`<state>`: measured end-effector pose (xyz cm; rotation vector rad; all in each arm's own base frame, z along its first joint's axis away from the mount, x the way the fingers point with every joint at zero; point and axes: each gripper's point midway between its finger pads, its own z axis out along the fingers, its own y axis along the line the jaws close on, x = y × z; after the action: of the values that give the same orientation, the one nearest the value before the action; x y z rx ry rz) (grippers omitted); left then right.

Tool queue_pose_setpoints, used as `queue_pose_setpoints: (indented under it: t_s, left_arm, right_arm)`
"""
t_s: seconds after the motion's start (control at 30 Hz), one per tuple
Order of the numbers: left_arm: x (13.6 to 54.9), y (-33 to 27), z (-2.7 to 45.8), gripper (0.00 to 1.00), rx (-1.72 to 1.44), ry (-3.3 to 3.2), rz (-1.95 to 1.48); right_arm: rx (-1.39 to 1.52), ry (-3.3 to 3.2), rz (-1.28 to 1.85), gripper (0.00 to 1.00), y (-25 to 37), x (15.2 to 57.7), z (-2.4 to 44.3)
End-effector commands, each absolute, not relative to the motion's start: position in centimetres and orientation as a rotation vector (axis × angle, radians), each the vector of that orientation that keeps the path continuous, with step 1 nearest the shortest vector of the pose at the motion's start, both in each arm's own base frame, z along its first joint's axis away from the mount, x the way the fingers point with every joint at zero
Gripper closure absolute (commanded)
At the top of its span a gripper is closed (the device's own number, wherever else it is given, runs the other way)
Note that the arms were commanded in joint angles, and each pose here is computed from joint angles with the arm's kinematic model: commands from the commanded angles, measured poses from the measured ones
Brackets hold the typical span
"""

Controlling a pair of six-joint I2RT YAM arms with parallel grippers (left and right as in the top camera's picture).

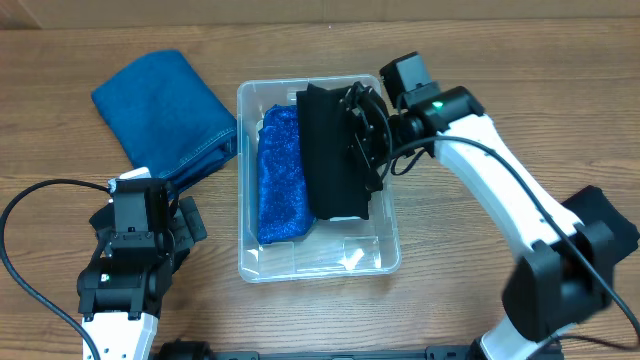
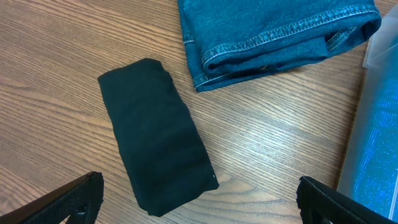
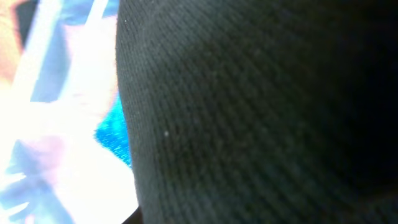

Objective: Pack container
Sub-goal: 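Lower the black cloth into the container beside the blue cloth, release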

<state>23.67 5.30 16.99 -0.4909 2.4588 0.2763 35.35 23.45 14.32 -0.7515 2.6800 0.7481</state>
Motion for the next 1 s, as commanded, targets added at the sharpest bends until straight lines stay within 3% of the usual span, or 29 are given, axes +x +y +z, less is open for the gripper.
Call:
queue_pose_setpoints:
  t_s: [0.0, 0.03, 0.1, 0.13, 0.17, 0.5, 0.73, 0.77, 0.83, 0.97]
  left_arm:
    - [23.8, 5.5, 17.6, 0.00, -0.524, 2.435, 0.269]
    - [23.8, 5.5, 17.6, 0.00, -0.524, 2.435, 0.269]
    - [23.8, 5.5, 17.6, 0.00, -0.524, 2.435, 0.269]
    - [23.8, 5.5, 17.6, 0.00, -0.524, 2.435, 0.269]
    - [23.8, 5.5, 17.6, 0.00, -0.524, 2.435, 0.269]
    - [23.8, 5.5, 17.6, 0.00, -0.524, 2.436, 0.269]
    - [23.8, 5.5, 17.6, 0.00, -0.524, 2.436, 0.269]
    - [23.8, 5.5, 17.6, 0.00, -0.524, 2.436, 0.270]
    - [23.8, 5.5, 17.6, 0.00, -0.524, 2.436, 0.269]
    - [23.8, 5.5, 17.6, 0.00, -0.524, 2.435, 0.269]
  right_arm:
    - [-0.740, 2.666, 0.609, 0.89, 22.6, 37.3, 13.6]
    - [-0.728, 2.680, 0.535, 0.80, 21.9, 37.8, 13.0]
    - [-0.712, 2.690, 0.447, 0.74, 21.0, 38.3, 12.6]
    - [-0.703, 2.692, 0.402, 0.51, 20.5, 38.6, 12.5]
    - [-0.700, 2.695, 0.384, 0.41, 20.3, 38.7, 12.4]
    - [-0.715, 2.653, 0.360, 0.00, 21.6, 38.6, 14.2]
    - [-0.666, 2.502, 0.400, 0.00, 22.2, 39.5, 22.6]
    - [-0.670, 2.494, 0.417, 0.07, 22.5, 39.5, 22.8]
    - [-0.672, 2.510, 0.417, 0.46, 22.5, 39.5, 22.1]
    - [-0.664, 2.603, 0.416, 0.50, 22.5, 39.5, 18.0]
